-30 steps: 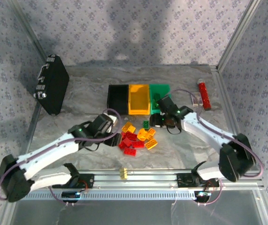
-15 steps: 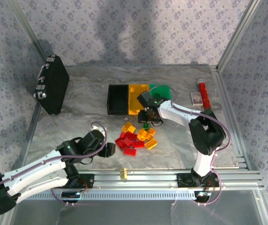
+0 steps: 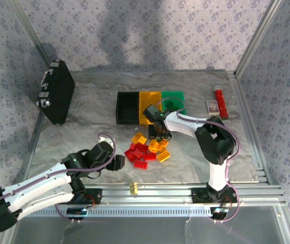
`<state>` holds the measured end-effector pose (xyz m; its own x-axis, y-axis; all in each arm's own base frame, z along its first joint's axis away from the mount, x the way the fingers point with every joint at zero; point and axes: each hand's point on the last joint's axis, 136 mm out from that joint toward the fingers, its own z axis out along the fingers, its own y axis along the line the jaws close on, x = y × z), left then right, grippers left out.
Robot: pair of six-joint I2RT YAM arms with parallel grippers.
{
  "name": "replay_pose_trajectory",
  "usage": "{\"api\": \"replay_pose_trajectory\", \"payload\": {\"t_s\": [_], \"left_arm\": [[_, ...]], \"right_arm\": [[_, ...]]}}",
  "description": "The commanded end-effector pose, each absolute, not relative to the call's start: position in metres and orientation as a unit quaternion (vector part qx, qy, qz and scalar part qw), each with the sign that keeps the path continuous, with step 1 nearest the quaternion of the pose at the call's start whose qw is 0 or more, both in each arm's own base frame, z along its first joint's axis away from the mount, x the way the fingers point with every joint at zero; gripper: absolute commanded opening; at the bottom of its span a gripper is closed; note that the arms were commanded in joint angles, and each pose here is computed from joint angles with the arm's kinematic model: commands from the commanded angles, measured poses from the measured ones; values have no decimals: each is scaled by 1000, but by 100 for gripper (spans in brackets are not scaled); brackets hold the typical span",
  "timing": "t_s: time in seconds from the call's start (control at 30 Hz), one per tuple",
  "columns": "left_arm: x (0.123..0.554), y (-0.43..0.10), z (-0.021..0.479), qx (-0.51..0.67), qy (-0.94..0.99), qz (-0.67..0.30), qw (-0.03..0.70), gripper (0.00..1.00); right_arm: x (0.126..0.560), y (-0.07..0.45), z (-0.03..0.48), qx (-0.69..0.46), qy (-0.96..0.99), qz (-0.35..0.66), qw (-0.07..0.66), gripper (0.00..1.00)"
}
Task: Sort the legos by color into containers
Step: Pick up the lego from the center of the table, then place the lego in the container.
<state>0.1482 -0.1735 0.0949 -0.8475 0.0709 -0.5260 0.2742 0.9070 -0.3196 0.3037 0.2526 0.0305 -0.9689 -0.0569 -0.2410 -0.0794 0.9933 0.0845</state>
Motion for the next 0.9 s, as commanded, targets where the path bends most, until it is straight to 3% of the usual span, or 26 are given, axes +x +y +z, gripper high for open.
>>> {"api": "replay_pose_trajectory", "payload": {"t_s": [0.0, 0.13, 0.47, 0.87], "left_arm": [[151, -176, 102, 85, 938, -199, 269, 73], [152, -177, 103, 85, 938, -200, 271, 73], [151, -183, 103, 91, 938, -200, 268, 73], [145, -194, 104, 96, 934, -208, 276, 72]], "right_arm": [[302, 245, 32, -28, 992, 22, 124, 38], [304, 241, 57, -27, 988, 23, 150, 33], [332, 203, 138, -7, 974, 35, 225, 33], [414, 145, 156, 49, 973, 26, 226, 33]]}}
